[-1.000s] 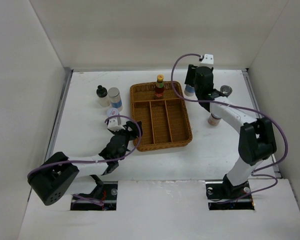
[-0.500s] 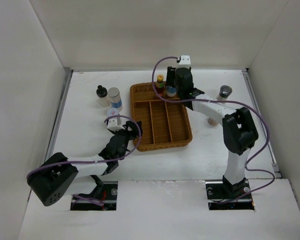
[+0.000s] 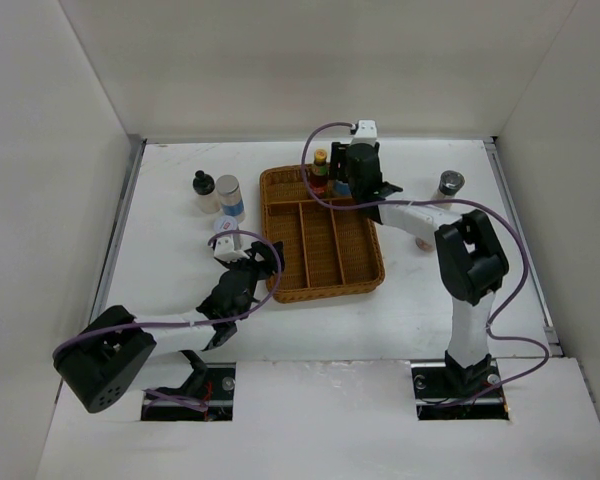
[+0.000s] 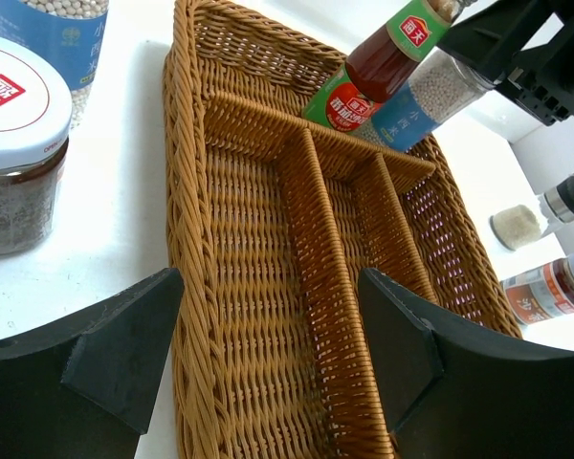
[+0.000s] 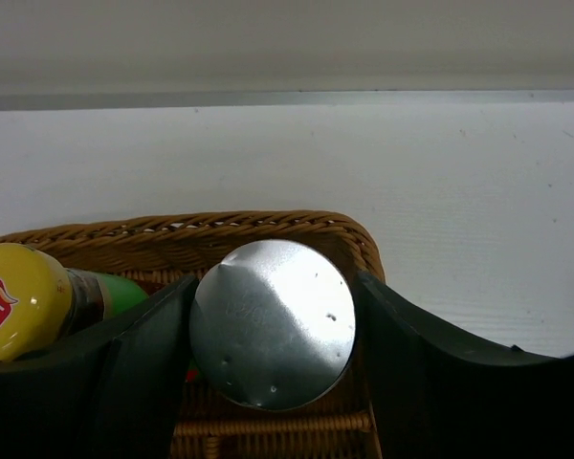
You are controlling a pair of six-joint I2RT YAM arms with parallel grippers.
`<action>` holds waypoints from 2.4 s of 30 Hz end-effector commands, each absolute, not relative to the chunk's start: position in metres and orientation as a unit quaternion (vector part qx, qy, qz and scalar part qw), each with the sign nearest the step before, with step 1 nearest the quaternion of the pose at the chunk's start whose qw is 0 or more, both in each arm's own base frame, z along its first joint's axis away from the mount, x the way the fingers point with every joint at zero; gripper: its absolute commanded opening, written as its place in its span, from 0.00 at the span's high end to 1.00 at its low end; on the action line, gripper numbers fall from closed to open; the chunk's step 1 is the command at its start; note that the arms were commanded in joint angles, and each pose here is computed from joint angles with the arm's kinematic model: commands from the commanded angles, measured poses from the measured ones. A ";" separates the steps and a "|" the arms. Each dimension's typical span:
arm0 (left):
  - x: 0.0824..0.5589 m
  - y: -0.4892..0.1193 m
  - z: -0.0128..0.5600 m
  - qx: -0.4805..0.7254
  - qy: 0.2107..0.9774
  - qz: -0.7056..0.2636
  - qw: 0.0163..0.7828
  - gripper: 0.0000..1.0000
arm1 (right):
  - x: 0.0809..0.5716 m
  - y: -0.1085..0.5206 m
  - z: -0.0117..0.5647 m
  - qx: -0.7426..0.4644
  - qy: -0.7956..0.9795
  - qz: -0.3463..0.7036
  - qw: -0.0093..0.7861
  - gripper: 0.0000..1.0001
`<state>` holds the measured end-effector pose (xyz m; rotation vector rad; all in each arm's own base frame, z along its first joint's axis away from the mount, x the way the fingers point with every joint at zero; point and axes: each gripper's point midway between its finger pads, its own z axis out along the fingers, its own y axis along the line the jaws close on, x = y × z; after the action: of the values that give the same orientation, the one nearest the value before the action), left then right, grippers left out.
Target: Organize the condiment bottles
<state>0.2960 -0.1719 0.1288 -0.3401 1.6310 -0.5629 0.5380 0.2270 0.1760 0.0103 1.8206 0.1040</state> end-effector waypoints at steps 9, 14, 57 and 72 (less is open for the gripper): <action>0.297 -0.173 0.150 -0.159 0.690 -0.271 0.652 0.27 | 0.526 0.223 0.258 0.046 0.733 0.090 0.673 0.20; 0.297 -0.171 0.158 -0.157 0.686 -0.271 0.657 0.27 | 0.510 0.211 0.269 0.064 0.730 0.091 0.674 0.19; 0.487 -0.074 0.195 -0.174 0.801 0.033 0.572 0.17 | 0.310 0.196 0.182 0.077 0.753 0.255 0.601 0.09; 0.482 -0.078 0.221 -0.185 0.769 0.019 0.611 0.55 | 0.310 0.190 0.183 0.088 0.749 0.257 0.605 0.09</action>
<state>0.4784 -0.0719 0.1543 -0.4023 1.9628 0.1259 0.3039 0.1888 0.1579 0.1678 1.8192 0.5352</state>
